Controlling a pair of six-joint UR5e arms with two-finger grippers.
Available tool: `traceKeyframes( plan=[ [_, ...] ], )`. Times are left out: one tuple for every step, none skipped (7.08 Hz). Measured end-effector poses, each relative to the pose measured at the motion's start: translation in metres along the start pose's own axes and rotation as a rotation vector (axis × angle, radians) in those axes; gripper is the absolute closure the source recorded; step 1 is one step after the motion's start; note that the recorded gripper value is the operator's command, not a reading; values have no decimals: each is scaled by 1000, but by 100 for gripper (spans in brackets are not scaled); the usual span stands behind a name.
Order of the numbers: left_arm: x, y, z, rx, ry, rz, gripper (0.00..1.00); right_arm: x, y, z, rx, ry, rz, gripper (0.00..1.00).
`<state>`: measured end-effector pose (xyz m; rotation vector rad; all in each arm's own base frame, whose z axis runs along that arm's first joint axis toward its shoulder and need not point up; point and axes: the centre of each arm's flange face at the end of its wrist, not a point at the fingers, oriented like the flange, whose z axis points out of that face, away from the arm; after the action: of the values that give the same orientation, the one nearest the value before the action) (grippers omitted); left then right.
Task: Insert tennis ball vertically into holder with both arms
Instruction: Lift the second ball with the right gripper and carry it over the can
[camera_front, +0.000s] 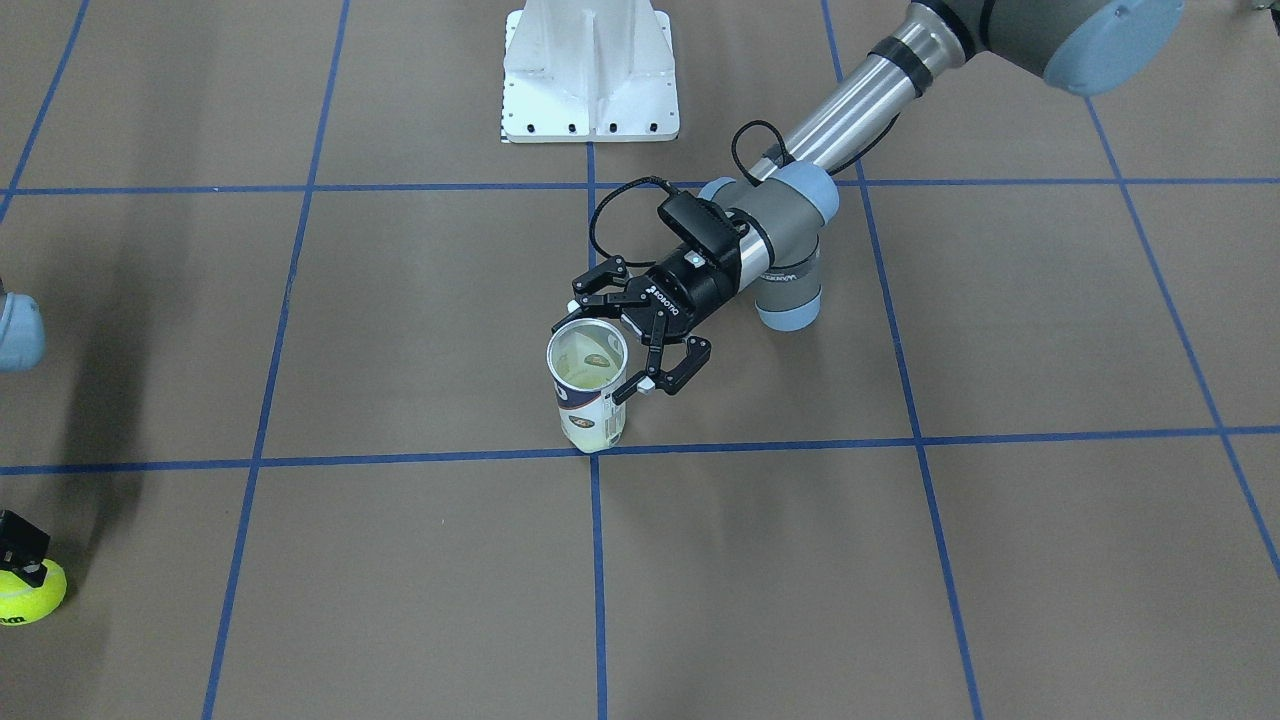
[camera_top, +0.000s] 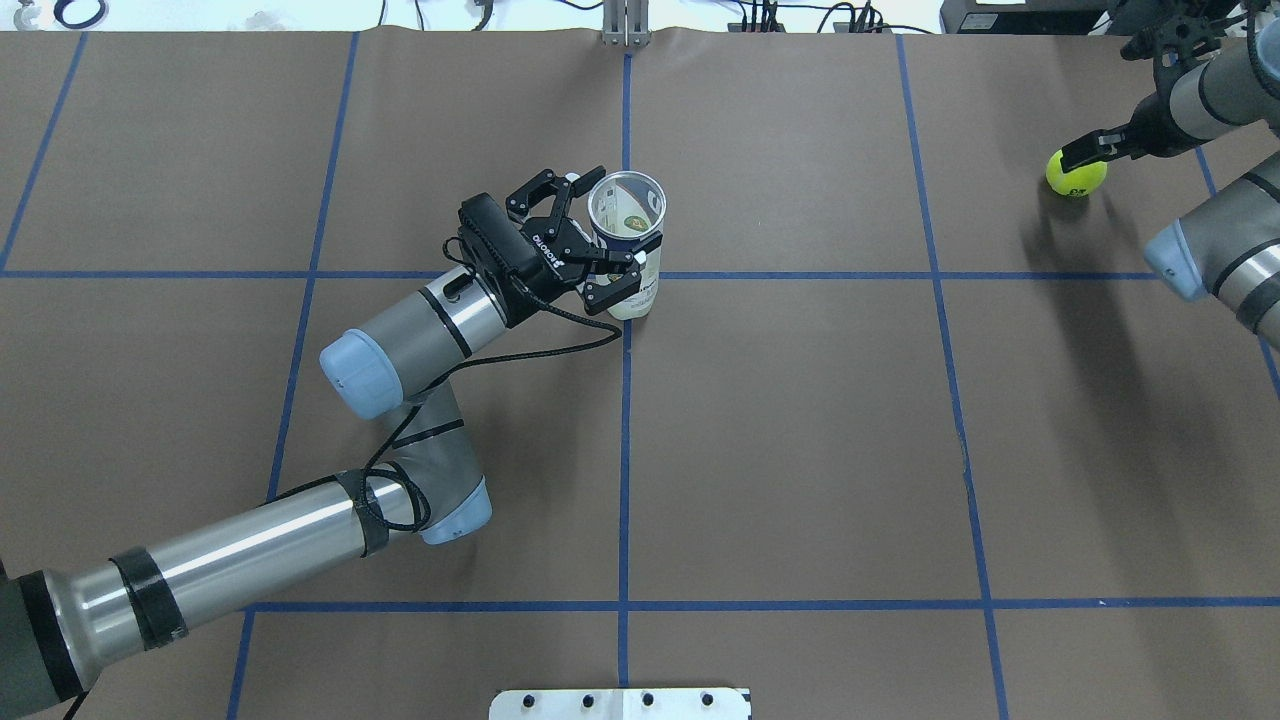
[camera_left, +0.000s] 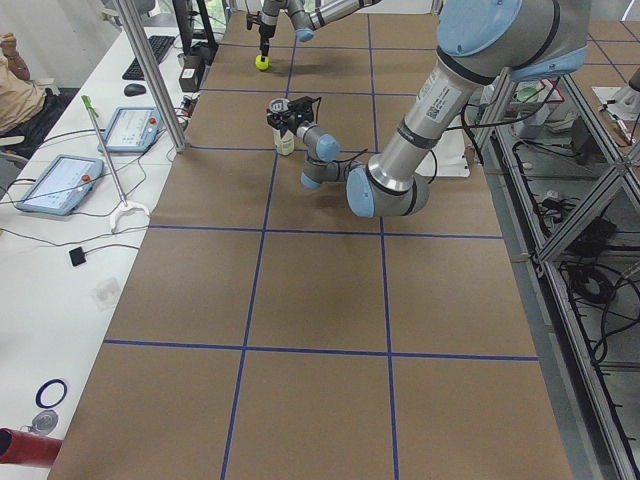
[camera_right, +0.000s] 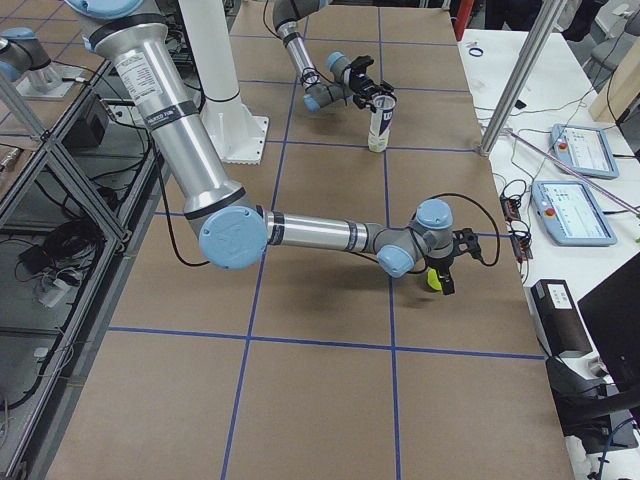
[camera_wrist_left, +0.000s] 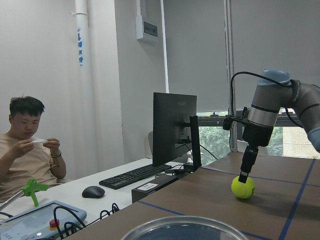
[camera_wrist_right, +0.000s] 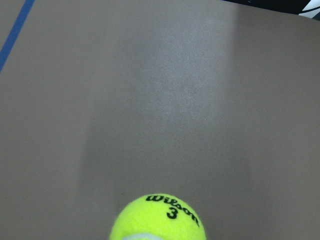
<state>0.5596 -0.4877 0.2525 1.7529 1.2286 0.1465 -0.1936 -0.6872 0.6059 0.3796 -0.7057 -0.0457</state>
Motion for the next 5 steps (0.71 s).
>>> traceKeyframes(
  plan=[
    [0, 0, 0, 0, 0, 0, 1, -5, -1, 2, 0, -3, 4, 2],
    [0, 0, 0, 0, 0, 0, 1, -12, -2, 4, -1, -7, 8, 2],
    [0, 1, 0, -1, 0, 0, 1, -17, -1, 7, -3, -6, 7, 4],
    [0, 1, -1, -2, 0, 0, 1, -22, 1, 12, -4, 2, 3, 25],
    [1, 1, -1, -2, 0, 0, 1, -25, 4, 17, -5, 14, -1, 45]
  ],
)
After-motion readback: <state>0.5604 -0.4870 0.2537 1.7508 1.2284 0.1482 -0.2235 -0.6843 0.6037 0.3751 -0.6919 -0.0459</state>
